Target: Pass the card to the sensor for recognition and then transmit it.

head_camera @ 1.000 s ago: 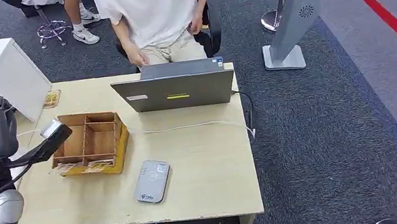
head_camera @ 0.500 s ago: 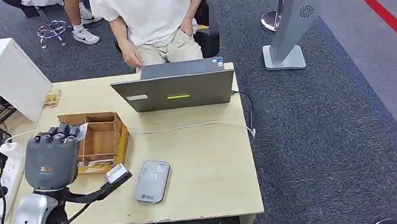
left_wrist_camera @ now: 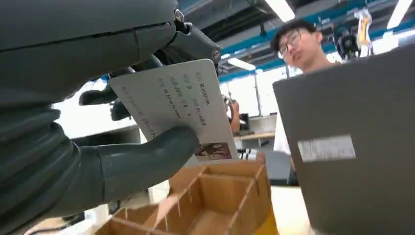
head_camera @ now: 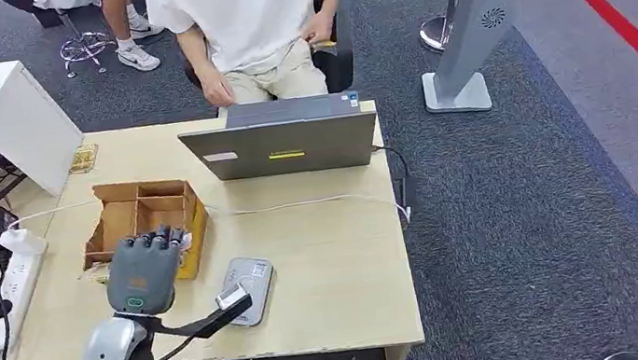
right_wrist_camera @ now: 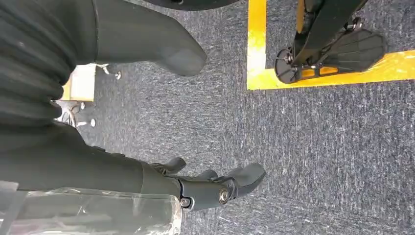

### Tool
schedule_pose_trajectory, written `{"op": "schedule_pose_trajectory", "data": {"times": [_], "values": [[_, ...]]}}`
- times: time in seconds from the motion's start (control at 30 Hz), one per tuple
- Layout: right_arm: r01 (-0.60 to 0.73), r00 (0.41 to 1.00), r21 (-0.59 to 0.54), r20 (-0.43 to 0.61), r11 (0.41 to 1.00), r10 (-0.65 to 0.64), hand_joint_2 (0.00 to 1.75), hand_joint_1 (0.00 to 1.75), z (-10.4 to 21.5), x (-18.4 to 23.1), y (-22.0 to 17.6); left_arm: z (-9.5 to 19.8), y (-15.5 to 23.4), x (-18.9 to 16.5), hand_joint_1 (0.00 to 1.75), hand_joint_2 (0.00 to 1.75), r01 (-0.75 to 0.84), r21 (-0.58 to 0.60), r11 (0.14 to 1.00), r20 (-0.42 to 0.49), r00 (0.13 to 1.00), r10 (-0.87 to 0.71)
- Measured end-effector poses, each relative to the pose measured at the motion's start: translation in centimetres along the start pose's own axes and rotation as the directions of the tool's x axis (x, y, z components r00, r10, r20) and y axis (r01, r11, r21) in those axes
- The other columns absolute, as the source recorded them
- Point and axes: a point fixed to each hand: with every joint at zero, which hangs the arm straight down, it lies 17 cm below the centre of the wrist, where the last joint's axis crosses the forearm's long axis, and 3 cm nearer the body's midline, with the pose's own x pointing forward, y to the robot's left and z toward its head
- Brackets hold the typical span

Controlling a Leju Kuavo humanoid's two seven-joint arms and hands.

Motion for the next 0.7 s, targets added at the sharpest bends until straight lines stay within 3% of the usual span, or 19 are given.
{"op": "schedule_pose_trajectory", "data": {"times": [0.33,0.7], "values": [[-0.010,1.000,0.006,0.008,1.000,0.010,1.75,0.00,0.0,0.4,0.3,1.9,-5.7,2.1,1.75,1.75,-0.008,-0.181,0.983,0.027,1.000,0.013],[-0.010,1.000,0.008,0.012,1.000,0.010,1.75,0.00,0.1,0.4,0.4,3.4,-7.5,2.3,1.75,1.75,-0.018,-0.239,0.971,0.015,1.000,0.022]]}}
